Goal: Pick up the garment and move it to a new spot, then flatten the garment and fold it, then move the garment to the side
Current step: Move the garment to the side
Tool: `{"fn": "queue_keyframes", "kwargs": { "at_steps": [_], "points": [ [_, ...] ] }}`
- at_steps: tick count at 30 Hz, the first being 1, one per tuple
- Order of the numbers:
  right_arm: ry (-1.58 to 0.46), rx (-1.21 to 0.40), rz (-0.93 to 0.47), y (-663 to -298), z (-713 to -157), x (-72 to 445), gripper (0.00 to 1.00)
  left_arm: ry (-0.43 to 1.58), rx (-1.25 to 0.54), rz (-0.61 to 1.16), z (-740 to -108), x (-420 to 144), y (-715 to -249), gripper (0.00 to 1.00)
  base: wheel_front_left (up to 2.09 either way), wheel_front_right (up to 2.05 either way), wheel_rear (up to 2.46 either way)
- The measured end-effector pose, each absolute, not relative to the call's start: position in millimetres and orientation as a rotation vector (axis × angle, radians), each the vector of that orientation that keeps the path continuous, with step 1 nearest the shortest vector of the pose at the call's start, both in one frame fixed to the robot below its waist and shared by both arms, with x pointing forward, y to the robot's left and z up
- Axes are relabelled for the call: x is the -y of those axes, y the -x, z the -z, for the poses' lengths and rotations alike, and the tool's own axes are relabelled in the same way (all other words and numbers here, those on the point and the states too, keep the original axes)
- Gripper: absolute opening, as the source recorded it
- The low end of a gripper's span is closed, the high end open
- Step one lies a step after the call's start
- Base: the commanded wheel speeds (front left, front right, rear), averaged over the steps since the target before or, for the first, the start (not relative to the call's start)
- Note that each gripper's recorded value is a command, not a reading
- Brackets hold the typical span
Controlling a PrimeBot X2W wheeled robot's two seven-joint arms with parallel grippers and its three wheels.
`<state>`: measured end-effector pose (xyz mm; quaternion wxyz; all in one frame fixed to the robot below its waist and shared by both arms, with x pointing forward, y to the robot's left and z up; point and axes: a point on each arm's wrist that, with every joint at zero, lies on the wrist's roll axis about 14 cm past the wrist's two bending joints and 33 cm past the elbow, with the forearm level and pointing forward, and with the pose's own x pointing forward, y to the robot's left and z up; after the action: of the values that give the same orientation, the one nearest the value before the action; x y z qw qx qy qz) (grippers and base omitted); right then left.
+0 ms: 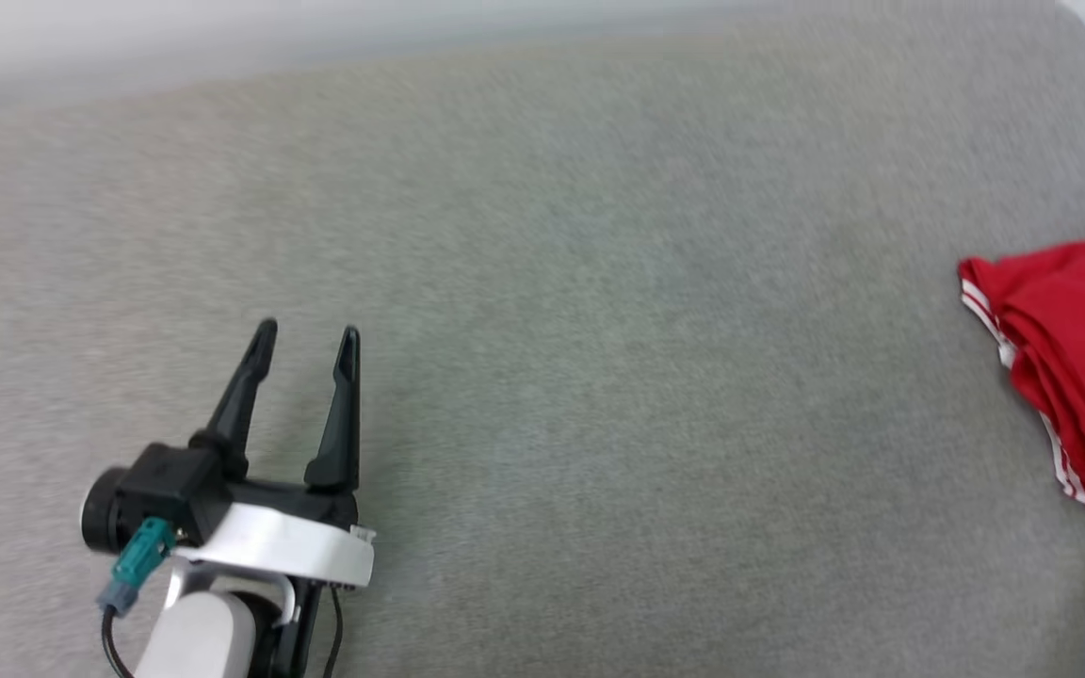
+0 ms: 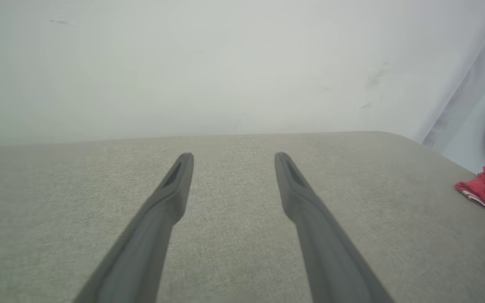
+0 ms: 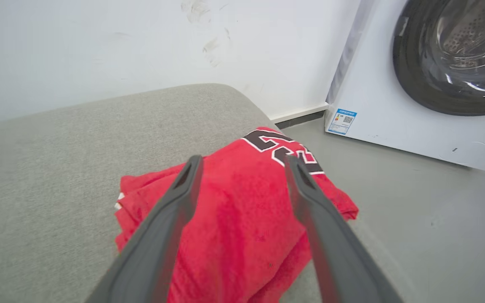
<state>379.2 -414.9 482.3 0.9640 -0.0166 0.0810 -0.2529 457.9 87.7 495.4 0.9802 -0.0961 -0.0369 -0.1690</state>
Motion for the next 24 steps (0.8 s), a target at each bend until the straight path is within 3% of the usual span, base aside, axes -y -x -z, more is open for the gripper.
{"fn": "queue_keyframes", "kwargs": {
  "at_steps": [16,24],
  "points": [
    [-0.054,-0.061,0.137,-378.2,-498.1,251.5,1.00,0.165,0.095,0.107,-512.9,-156.4,-398.9,1.00,0.00,0.00,0.00],
    [-0.082,0.014,0.003,-364.5,-527.2,206.2,1.00,0.133,0.118,0.029,-520.3,-184.0,-374.5,1.00,0.00,0.00,0.00]
  ]
}}
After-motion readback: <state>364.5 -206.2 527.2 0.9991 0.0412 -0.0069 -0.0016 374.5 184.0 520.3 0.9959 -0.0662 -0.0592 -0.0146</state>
